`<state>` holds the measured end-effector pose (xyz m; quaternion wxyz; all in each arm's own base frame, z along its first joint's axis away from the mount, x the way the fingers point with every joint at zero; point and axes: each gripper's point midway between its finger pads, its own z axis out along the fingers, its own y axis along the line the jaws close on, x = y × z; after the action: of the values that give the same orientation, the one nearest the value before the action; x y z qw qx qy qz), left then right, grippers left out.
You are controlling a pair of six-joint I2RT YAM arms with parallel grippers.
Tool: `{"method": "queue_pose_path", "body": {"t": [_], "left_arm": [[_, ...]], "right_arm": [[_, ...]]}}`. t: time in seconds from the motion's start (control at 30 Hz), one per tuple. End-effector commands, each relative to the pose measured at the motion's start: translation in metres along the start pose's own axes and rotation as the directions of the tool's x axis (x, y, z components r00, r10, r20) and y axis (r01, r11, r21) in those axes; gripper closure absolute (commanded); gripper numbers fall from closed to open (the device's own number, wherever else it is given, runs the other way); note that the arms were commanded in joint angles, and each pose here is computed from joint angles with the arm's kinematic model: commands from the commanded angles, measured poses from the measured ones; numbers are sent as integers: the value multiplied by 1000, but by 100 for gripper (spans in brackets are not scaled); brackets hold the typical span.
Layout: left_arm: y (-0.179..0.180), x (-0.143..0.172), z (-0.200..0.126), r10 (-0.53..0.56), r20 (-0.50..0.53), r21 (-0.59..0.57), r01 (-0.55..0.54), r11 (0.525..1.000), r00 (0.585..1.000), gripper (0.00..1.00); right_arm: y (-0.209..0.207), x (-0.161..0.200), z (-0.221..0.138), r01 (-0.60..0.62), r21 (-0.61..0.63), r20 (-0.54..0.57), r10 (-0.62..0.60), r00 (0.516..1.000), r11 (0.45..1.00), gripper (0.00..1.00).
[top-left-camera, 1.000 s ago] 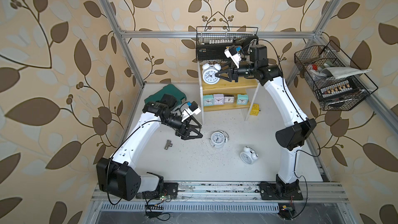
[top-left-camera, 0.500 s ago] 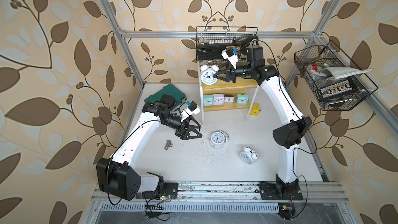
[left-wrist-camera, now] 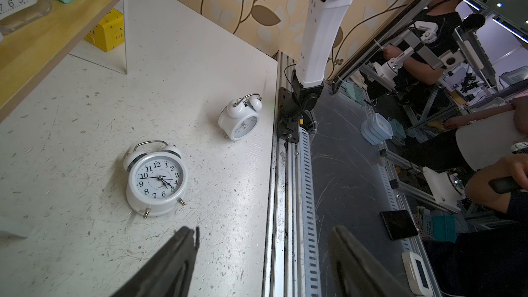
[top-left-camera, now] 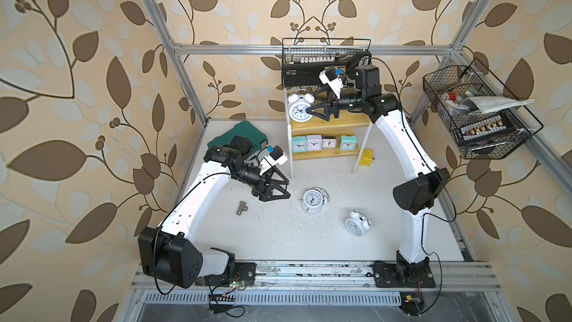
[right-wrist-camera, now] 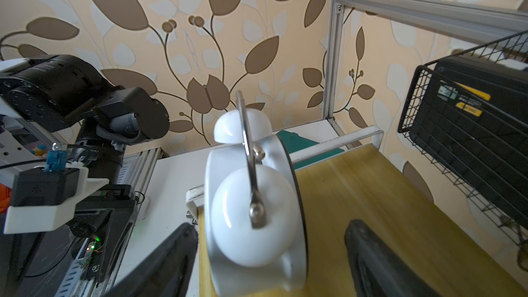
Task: Place the alarm clocks on the shelf by style
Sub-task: Place the alarm on the shelf.
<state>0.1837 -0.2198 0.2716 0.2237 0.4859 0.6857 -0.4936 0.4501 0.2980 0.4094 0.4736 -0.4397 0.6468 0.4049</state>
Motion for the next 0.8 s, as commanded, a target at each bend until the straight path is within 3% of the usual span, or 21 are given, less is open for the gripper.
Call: {"method": "queue_pose_path", "body": {"t": [0.0, 0.43, 0.77], "left_arm": [[-10, -4, -5, 18, 31, 17, -18, 1000, 999, 23], [-5, -4, -5, 14, 31, -2, -14, 1000, 999, 24], [1, -4, -6, 8, 29, -31, -8, 999, 1000, 24]], "right_arm": [[13, -22, -21, 8, 46, 37, -10, 999, 999, 12], [58, -1, -56, -75, 193, 58, 65, 996, 978, 9], [105, 55, -50, -143, 251, 0, 148, 989, 957, 4]]}}
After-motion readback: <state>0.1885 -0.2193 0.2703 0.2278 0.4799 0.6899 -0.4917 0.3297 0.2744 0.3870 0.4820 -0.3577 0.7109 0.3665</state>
